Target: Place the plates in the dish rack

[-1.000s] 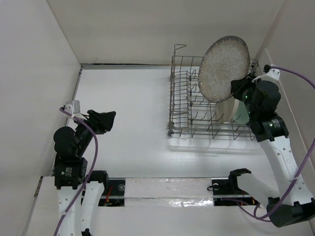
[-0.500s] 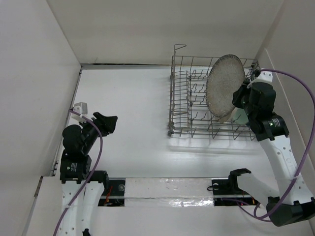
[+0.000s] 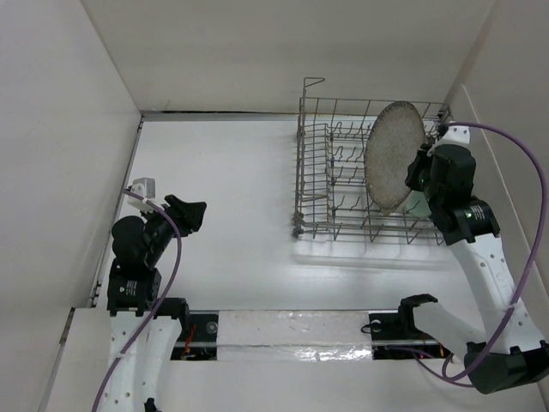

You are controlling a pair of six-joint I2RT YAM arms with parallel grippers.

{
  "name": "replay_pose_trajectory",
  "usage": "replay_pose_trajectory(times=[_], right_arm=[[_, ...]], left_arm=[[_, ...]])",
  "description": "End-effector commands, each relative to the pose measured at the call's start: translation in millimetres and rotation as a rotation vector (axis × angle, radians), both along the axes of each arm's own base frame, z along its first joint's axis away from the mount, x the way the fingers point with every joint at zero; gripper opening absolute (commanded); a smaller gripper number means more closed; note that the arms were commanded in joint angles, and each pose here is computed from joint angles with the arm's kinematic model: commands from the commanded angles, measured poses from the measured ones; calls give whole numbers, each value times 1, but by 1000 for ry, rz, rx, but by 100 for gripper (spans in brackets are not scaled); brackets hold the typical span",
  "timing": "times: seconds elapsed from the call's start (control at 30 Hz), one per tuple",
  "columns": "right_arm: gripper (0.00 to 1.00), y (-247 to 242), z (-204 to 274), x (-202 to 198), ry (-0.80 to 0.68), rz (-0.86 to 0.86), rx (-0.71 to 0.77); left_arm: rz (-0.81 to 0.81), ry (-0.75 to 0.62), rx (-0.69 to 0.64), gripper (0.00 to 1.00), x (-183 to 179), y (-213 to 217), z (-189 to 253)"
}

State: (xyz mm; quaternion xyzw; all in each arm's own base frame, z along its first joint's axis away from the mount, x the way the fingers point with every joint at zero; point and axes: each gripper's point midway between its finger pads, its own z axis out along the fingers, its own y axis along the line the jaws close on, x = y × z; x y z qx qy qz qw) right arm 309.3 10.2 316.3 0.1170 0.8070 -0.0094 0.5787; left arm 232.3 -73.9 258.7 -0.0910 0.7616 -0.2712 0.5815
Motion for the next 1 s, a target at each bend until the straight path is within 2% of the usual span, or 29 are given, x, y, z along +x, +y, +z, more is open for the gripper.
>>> replay_pose_trajectory(times=[0.0, 0.4, 0.6, 0.7, 0.73, 0.8, 0.87, 0.9, 0.97], right_arm=[[0, -3, 78, 17, -312, -27, 55], [0, 15, 28, 28, -217, -11, 54], [2, 24, 20, 31, -206, 8, 55], [24, 28, 23, 28, -219, 13, 58], [36, 31, 25, 27, -225, 19, 60], [46, 32, 34, 24, -243, 19, 65], [61, 29, 46, 19, -271, 14, 73], [61, 29, 50, 17, -280, 14, 76], [74, 29, 60, 10, -303, 23, 85]], left_arm=[[-29, -52, 1, 47, 4, -5, 10], [-35, -50, -6, 47, 4, -6, 8], [-38, -47, -8, 48, 5, -7, 6], [-37, -41, -7, 48, 6, -6, 5], [-36, -42, -8, 48, 6, -7, 5], [-35, -40, -9, 48, 6, -6, 5], [-35, -37, -9, 49, 7, -6, 4], [-35, -34, -9, 49, 7, -6, 4], [-30, -34, -8, 49, 7, -6, 4]])
